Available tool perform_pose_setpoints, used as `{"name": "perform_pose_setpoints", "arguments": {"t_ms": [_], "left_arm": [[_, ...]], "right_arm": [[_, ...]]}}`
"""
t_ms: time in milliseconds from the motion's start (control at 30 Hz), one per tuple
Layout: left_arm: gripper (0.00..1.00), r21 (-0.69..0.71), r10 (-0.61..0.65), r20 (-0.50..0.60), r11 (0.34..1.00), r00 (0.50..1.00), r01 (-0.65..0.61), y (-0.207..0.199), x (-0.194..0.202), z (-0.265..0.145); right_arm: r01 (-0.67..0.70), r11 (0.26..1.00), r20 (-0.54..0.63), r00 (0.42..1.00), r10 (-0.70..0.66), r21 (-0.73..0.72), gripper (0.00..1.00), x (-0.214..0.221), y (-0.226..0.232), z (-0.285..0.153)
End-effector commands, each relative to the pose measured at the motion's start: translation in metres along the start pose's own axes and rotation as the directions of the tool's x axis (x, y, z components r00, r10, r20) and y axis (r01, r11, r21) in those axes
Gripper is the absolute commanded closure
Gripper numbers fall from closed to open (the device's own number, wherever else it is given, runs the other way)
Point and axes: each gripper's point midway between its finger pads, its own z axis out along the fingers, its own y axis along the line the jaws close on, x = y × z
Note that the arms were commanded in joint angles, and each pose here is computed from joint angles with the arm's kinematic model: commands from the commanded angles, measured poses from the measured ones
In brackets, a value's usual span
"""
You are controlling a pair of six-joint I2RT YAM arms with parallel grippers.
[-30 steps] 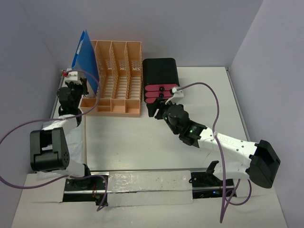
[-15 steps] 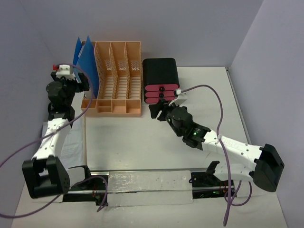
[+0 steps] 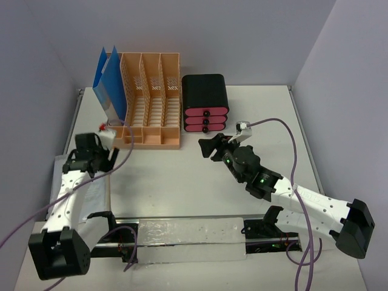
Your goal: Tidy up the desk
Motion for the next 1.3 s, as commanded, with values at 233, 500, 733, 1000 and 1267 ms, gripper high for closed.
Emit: {"name": "perform_pose_setpoints", "arguments": {"t_ms": [233,500,733,1000,1267], "left_arm": [[0.05,0.02,0.187,-0.322,0.981,0.928,-0.191,-0.029,0.09,0.03],[0.05,0.105,0.272,-0.411,0.962,0.87,-0.252,-0.038,0.125,0.037],[0.06,0.059,0.329,-0.522,0.934,0.787,-0.352,-0.014,0.148,0.034],[0.37,0.087,0.316,-0.585,0.94,0.747,-0.33,0.006,0.16,0.038],[0.56,0.096,0.313,-0.63,0.94,0.711,-0.329,0.019,0.181,0.037]], "right_arm": [[-0.047,0.999,0.018,0.999,0.047,0.02,0.33,-0.009,0.0,-0.004],[-0.049,0.998,0.02,0.999,0.048,0.049,0.33,-0.01,-0.001,0.0],[-0.041,0.998,0.031,0.999,0.04,0.04,0.33,-0.016,0.003,0.0],[-0.046,0.998,0.075,0.996,0.042,0.05,0.33,-0.025,-0.009,-0.015],[-0.083,0.995,0.169,0.983,0.071,0.063,0.33,-0.046,-0.025,-0.039]]}}
